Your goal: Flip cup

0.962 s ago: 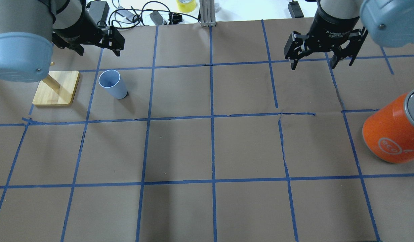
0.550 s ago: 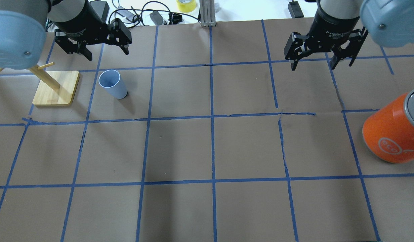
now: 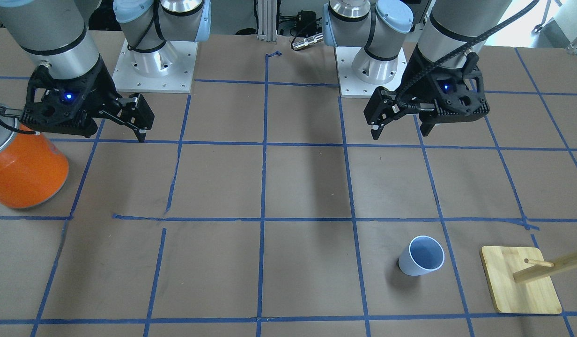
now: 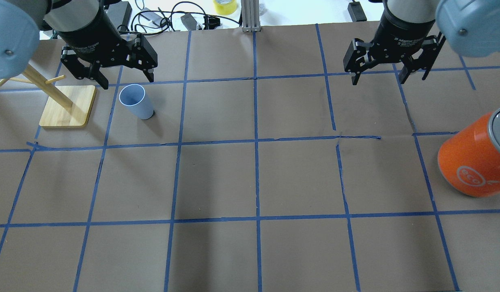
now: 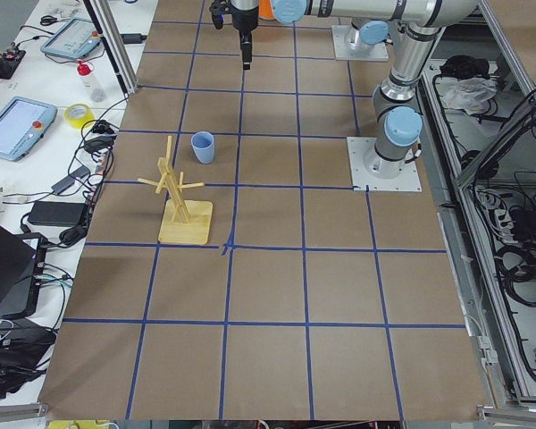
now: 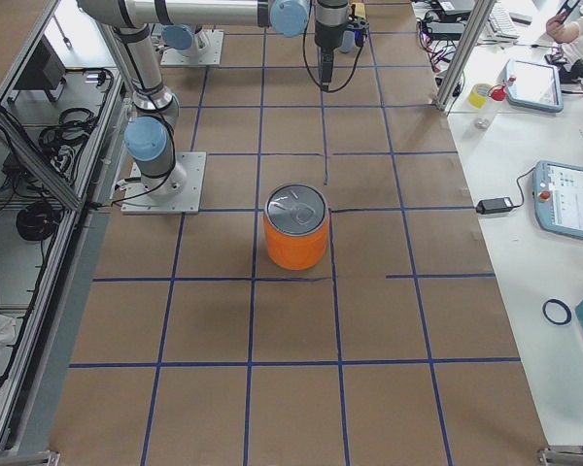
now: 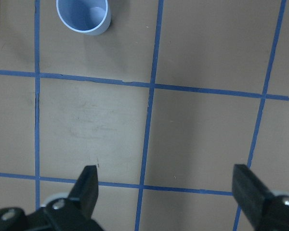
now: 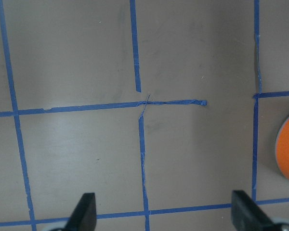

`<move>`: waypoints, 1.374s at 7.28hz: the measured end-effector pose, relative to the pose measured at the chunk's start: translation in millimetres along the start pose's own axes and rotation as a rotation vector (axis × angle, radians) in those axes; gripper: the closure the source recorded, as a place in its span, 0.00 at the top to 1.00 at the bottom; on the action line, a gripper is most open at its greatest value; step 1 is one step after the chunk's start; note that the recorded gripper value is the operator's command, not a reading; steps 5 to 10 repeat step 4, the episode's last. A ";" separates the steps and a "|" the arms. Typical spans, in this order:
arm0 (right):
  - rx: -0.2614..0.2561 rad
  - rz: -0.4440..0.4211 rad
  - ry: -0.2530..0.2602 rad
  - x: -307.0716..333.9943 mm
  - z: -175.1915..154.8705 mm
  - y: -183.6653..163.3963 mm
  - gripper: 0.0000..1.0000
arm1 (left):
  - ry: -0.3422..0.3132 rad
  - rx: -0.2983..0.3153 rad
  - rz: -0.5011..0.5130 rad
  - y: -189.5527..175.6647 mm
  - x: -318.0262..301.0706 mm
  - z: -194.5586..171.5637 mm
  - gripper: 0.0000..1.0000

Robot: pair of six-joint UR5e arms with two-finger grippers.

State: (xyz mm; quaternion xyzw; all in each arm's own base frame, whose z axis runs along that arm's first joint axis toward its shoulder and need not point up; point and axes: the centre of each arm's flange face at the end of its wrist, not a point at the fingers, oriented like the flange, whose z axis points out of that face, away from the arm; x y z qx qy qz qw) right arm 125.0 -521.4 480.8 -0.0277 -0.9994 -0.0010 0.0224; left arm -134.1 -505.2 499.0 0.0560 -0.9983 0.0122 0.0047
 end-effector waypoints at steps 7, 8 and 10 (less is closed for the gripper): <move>0.008 -0.007 -0.002 0.2 -4.6 2.8 1.00 | -0.002 0.008 0.055 6.2 -1.5 3.2 1.00; 0.008 -0.007 -0.002 0.2 -4.6 2.8 1.00 | -0.002 0.008 0.055 6.2 -1.5 3.2 1.00; 0.008 -0.007 -0.002 0.2 -4.6 2.8 1.00 | -0.002 0.008 0.055 6.2 -1.5 3.2 1.00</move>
